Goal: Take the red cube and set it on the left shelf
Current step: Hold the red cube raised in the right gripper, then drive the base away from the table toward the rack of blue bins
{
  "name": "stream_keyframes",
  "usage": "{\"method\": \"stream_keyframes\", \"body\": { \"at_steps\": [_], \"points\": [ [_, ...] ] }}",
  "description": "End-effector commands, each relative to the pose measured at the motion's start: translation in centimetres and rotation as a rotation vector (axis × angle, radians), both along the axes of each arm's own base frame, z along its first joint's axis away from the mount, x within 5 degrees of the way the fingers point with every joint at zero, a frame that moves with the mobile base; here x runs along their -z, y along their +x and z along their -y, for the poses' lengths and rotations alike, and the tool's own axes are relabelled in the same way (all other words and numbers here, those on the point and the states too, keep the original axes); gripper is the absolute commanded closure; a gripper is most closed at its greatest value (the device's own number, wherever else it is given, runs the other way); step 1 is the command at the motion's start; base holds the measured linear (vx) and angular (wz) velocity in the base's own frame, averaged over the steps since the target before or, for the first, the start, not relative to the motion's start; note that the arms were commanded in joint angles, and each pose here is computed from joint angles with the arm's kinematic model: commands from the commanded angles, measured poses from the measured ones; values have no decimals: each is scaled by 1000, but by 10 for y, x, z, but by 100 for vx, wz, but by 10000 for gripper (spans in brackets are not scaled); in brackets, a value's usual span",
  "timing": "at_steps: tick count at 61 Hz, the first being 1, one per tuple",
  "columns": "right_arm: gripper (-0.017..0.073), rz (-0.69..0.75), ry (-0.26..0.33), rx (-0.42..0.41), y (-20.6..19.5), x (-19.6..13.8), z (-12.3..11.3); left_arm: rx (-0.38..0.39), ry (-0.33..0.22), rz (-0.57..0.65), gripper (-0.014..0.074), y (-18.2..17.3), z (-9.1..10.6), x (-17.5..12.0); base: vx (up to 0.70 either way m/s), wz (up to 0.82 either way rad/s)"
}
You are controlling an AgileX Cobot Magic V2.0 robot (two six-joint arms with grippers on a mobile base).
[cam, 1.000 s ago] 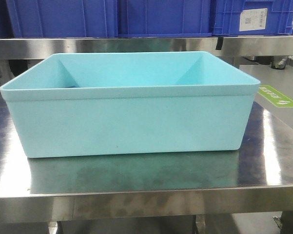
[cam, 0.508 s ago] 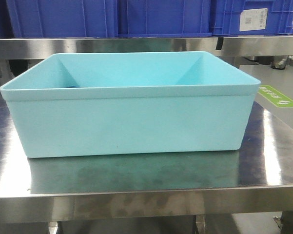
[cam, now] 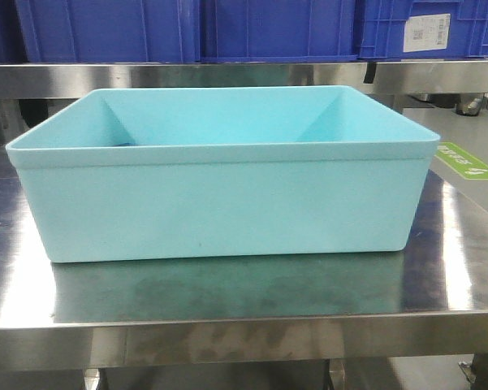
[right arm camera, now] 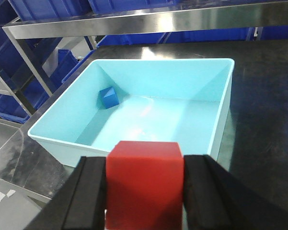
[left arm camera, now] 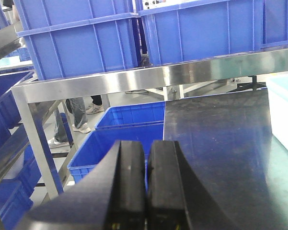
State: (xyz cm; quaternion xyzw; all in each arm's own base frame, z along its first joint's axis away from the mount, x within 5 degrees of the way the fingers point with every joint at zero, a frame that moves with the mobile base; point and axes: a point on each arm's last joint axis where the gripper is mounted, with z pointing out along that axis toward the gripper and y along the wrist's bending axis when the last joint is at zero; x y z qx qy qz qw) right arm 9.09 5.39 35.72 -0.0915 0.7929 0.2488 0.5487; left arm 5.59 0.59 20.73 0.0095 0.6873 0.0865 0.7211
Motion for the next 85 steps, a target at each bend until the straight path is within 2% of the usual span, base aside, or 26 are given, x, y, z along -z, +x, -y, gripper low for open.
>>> {"method": "stream_keyframes", "body": {
  "at_steps": [1, 19, 56, 85],
  "points": [
    [501, 101, 49, 2, 0, -16, 0, -2, 4, 82, 488, -1, 0, -1, 0, 0],
    [501, 101, 49, 2, 0, -16, 0, -2, 4, 82, 488, -1, 0, -1, 0, 0],
    [501, 100, 48, 2, 0, -16, 0, -2, 4, 82, 488, -1, 0, -1, -7, 28],
    [501, 99, 48, 1, 0, -16, 0, -2, 4, 82, 488, -1, 0, -1, -10, 11]
  ]
}}
